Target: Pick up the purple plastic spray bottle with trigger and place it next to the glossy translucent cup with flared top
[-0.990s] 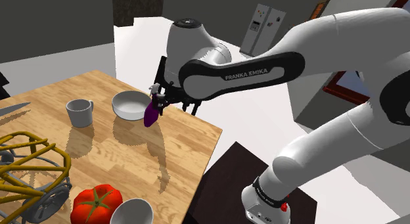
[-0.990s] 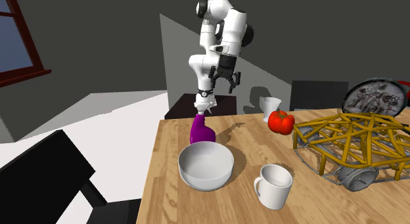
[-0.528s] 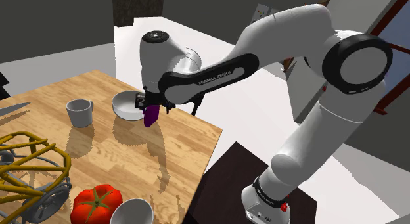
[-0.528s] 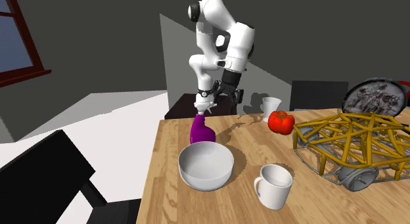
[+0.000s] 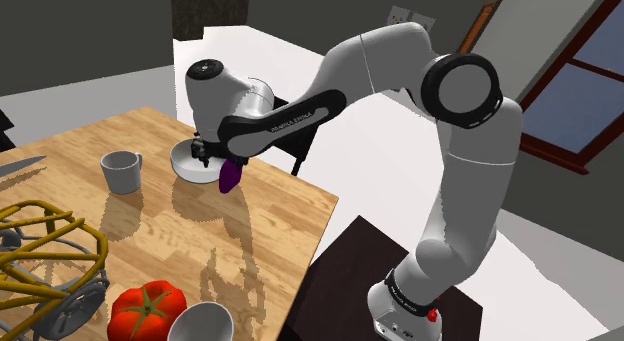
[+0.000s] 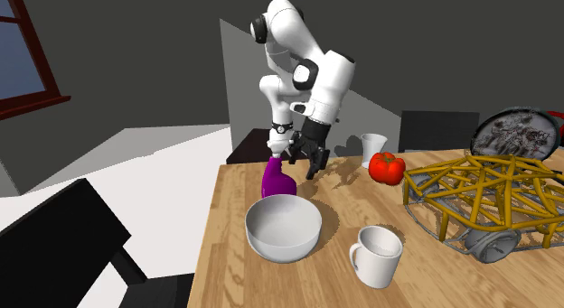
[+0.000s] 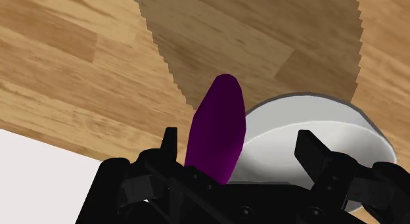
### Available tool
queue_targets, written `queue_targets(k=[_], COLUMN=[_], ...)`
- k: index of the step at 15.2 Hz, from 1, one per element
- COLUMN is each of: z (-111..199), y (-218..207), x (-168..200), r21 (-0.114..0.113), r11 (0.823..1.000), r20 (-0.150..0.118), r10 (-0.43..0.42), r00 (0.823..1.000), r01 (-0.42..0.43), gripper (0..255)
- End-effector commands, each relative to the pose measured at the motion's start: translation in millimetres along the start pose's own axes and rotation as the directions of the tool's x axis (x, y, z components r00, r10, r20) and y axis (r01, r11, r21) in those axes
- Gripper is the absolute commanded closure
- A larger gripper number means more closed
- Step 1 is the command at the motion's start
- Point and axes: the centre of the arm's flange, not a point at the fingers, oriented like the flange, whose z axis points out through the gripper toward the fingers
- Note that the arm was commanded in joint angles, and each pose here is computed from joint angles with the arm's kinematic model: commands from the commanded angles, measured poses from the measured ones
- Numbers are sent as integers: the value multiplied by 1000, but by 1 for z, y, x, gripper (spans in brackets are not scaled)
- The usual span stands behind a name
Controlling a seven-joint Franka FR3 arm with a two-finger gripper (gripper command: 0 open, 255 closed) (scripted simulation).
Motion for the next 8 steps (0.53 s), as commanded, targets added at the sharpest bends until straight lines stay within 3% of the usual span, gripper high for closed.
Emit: queue_targets(k=[1, 8], z=[11, 40], y=[-2, -2], x=[2, 2], r21=[-2, -2], r11=[1000, 1000], r20=[-4, -4], r10=[10, 10], r00=[1000, 1000], r01=[-10, -10], gripper=[0, 0])
